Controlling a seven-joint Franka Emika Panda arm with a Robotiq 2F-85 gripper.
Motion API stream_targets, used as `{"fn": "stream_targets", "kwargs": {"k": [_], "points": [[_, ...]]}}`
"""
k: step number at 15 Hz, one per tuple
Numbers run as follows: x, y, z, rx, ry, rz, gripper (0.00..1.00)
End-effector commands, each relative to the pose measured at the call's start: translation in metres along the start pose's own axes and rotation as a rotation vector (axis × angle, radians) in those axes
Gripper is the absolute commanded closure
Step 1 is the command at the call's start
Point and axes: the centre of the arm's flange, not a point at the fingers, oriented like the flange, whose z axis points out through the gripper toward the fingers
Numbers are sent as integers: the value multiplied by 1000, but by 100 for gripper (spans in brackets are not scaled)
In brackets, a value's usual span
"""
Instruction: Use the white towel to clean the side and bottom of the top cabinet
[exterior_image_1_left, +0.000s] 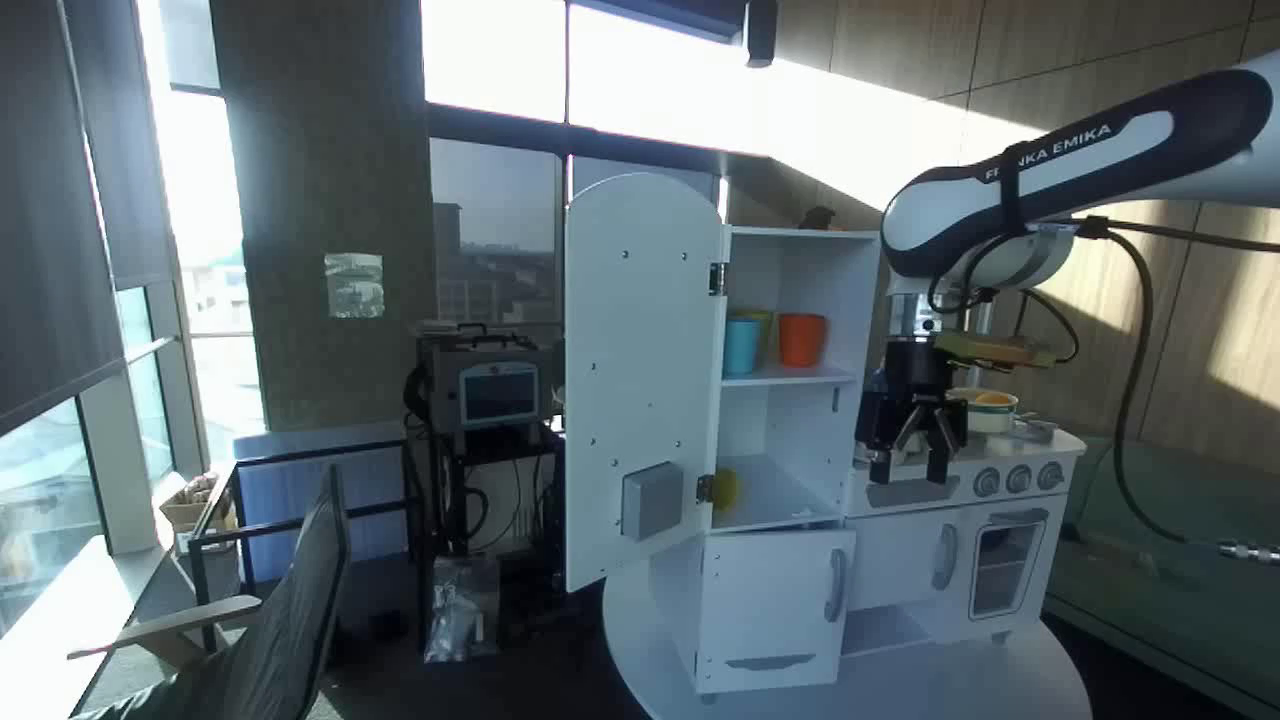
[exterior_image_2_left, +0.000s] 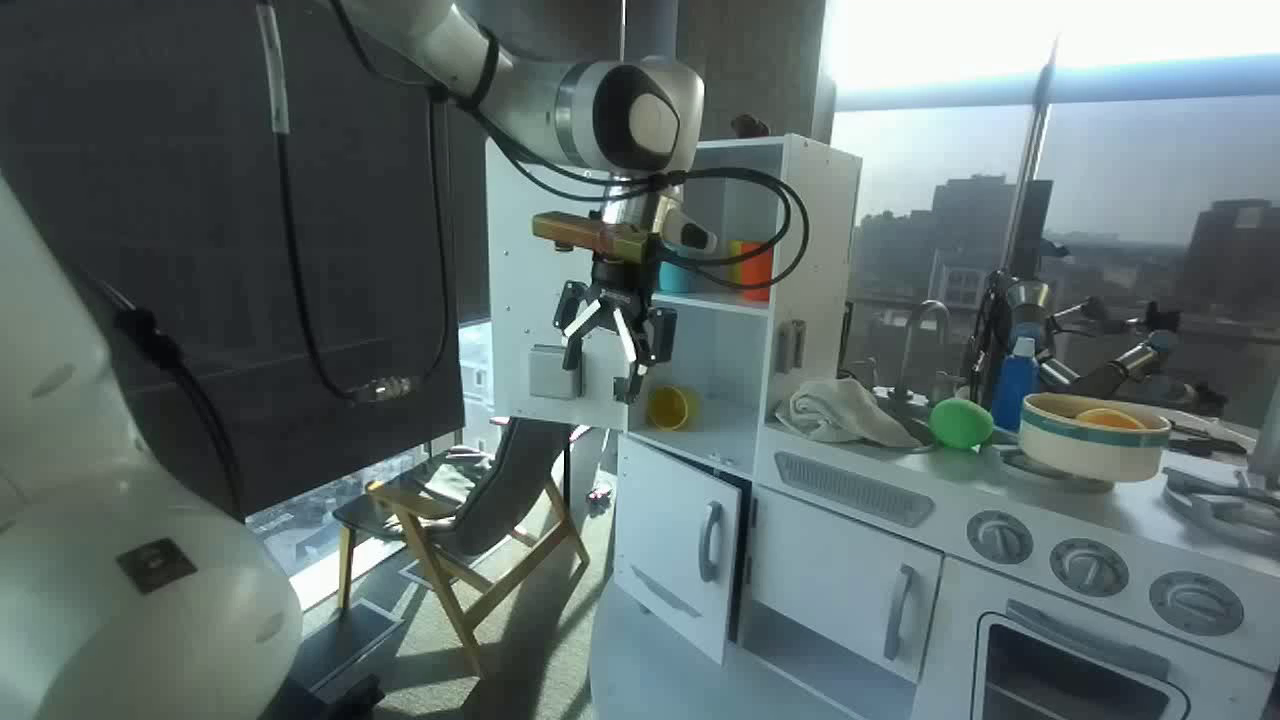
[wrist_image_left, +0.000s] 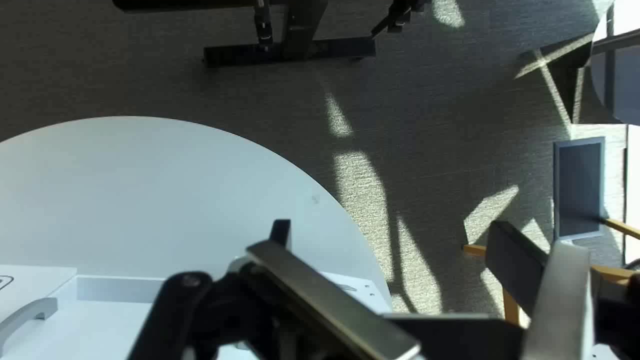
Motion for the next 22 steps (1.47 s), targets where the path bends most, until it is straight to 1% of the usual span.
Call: {"fn": "stream_targets", "kwargs": {"k": [1, 10, 11, 13, 17, 19, 22], "points": [[0, 0, -2, 0, 4, 0, 0], [0, 0, -6, -1, 12, -1, 0], [2, 6, -4, 6, 23, 12, 0], [3, 32, -1, 18, 28, 111, 0], [1, 105, -5, 60, 77, 327, 0], [8, 143, -12, 72, 112, 430, 0], [26, 186, -34, 124, 174, 574, 0]]}}
